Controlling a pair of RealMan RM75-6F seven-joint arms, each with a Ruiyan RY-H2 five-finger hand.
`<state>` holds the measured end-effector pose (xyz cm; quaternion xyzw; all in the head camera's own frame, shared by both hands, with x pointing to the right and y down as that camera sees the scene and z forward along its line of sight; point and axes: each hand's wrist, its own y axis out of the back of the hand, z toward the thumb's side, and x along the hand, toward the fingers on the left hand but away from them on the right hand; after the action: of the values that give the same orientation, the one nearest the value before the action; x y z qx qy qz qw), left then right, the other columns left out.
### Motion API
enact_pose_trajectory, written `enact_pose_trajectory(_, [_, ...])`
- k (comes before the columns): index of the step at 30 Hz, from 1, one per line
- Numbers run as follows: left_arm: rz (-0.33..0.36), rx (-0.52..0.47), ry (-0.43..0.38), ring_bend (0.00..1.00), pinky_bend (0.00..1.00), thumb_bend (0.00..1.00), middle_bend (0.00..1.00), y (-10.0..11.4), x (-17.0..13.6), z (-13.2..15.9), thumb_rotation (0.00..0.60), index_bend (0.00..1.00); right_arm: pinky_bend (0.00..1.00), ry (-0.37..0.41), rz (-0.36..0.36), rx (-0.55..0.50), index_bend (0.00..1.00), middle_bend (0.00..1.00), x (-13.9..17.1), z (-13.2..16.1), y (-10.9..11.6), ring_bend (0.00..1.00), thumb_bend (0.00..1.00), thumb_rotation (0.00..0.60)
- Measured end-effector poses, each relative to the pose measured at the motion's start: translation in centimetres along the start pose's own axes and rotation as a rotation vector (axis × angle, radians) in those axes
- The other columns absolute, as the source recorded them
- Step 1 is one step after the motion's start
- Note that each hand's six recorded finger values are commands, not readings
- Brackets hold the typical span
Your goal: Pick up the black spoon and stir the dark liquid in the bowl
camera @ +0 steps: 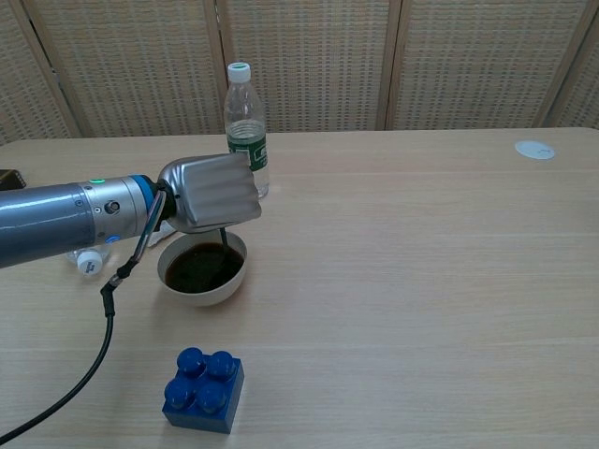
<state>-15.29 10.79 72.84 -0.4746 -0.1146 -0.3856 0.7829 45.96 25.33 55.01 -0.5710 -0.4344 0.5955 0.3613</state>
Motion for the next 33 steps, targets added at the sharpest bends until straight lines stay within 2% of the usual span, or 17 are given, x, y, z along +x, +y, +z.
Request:
enact_pose_trajectory(12, [0.035, -0.05, -0.035, 0.79, 0.76, 0.52, 0.84, 0.2, -2.7, 0.7, 0.6, 0.64, 0.0, 0.011, 0.004, 0.0, 0.09, 0.05, -0.2, 0.4, -0.2, 0.0, 0.15, 0.6])
enact_pose_trajectory(22, [0.062, -0.067, -0.017, 0.79, 0.76, 0.52, 0.84, 1.8, -0.9, 0.6, 0.6, 0.64, 0.0, 0.002, 0.007, 0.005, 0.09, 0.05, -0.2, 0.3, -0.2, 0.0, 0.15, 0.6])
enact_pose_trajectory(28, [0.042, -0.079, 0.021, 0.79, 0.76, 0.52, 0.84, 1.4, 0.3, -0.2, 0.6, 0.64, 0.0, 0.001, 0.009, 0.008, 0.09, 0.05, -0.2, 0.3, -0.2, 0.0, 0.15, 0.6])
enact_pose_trajectory(33, [0.018, -0.083, 0.024, 0.79, 0.76, 0.52, 0.84, 0.5, -0.1, -0.4, 0.6, 0.64, 0.0, 0.004, 0.01, 0.008, 0.09, 0.05, -0.3, 0.5, -0.2, 0.0, 0.15, 0.6])
